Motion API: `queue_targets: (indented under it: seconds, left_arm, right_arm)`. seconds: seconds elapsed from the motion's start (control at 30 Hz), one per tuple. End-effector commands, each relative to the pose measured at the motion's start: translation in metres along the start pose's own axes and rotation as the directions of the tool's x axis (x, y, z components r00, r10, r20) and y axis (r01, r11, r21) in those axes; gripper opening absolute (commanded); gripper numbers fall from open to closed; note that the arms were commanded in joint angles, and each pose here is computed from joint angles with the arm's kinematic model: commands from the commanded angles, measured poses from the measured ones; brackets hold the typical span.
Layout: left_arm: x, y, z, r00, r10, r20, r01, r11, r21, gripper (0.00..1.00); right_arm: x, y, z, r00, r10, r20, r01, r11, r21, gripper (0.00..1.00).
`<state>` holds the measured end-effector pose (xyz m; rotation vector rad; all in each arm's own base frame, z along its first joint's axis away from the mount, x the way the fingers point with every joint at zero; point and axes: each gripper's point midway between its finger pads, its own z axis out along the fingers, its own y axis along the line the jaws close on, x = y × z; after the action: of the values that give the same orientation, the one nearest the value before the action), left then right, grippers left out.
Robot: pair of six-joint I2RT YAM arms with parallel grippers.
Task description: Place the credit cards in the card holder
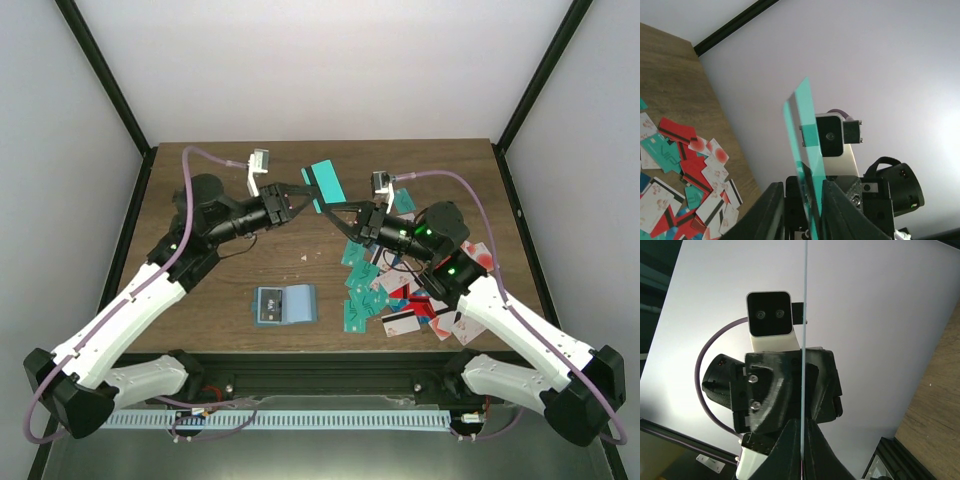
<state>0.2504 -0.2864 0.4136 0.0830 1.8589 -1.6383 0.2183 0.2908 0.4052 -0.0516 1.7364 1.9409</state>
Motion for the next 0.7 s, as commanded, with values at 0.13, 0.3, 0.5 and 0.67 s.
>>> queue_targets:
  seconds: [0.13, 0.3, 0.5, 0.67]
  left_arm:
    - [0.001, 0.002, 0.002, 1.000, 0.014, 0.003, -0.014, 1.000, 0.014, 0.16]
    - [0.001, 0.002, 0.006, 1.000, 0.011, -0.004, -0.011, 1.000, 0.025, 0.04]
    - [0.001, 0.017, -0.003, 1.000, 0.004, -0.004, -0.005, 0.997, -0.072, 0.04]
    - [0.022, 0.053, -0.033, 0.999, 0.014, -0.043, -0.024, 0.968, -0.252, 0.04]
  right_arm:
    - [0.002, 0.017, -0.002, 1.000, -0.019, -0.015, 0.018, 0.998, -0.059, 0.01]
    - [0.004, 0.014, -0.001, 1.000, -0.014, -0.022, 0.012, 0.998, -0.059, 0.01]
    - [0.010, -0.003, -0.004, 0.999, -0.012, -0.040, 0.012, 1.000, -0.002, 0.23]
    - [0.022, -0.039, -0.017, 0.996, -0.055, -0.076, 0.068, 0.980, 0.184, 0.40]
